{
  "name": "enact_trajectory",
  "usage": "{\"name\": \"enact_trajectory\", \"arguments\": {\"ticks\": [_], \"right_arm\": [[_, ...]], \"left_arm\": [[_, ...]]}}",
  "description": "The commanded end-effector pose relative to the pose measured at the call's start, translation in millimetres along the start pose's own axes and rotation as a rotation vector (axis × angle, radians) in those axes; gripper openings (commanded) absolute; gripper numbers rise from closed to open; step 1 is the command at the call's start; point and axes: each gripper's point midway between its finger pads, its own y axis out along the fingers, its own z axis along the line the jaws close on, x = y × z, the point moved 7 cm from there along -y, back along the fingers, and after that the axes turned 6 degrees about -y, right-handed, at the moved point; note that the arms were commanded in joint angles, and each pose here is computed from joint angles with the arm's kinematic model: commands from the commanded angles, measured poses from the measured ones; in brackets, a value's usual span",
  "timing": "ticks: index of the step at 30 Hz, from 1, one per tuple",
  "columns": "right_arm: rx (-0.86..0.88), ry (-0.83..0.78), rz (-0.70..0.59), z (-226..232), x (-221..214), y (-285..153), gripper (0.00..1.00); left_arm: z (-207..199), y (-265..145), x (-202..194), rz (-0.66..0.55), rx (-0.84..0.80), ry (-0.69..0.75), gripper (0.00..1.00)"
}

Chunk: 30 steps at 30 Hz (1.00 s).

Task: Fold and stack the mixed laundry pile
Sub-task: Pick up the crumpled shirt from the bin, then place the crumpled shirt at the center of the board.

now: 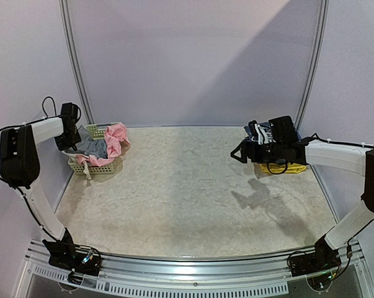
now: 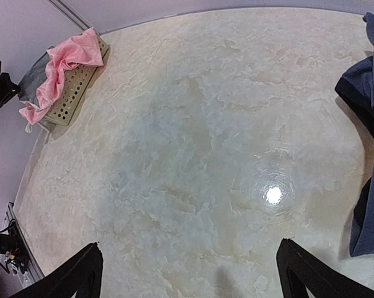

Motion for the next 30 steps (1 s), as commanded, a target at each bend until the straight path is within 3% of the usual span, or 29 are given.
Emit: {"name": "enact_trajectory", "arguments": {"ticks": [1, 7, 13, 17, 23, 27, 30], "right_arm": [[0.013, -0.014, 0.019, 4, 1, 4, 0.99], [0.013, -0.023, 0.011, 6, 8, 3, 0.99], [-0.008, -0.05, -0.012, 10, 20, -8, 0.99], [-0.014, -0.07, -0.046, 17, 31, -20, 0.99], [-0.021, -0.1, -0.093, 24, 44, -36, 0.99], [-0.036, -0.099, -0.119, 24, 44, -42, 0.99], [-0.055, -0.089, -0.143, 21, 42, -45, 0.99]], "left_arm": [[1, 2, -6, 0.008, -0.009, 0.005, 0.0], [-32, -66, 15, -0.112, -0.247, 0.073, 0.0], [-64, -190, 41, -0.307, -0.529, 0.155, 0.0], [-79, -275, 40, -0.38, -0.8, 0.231, 0.0], [-92, -367, -5, -0.458, -1.101, 0.41, 0.0], [-111, -387, -58, -0.393, -1.219, 0.512, 0.0], [-142, -382, -111, -0.276, -1.293, 0.608, 0.0]]}}
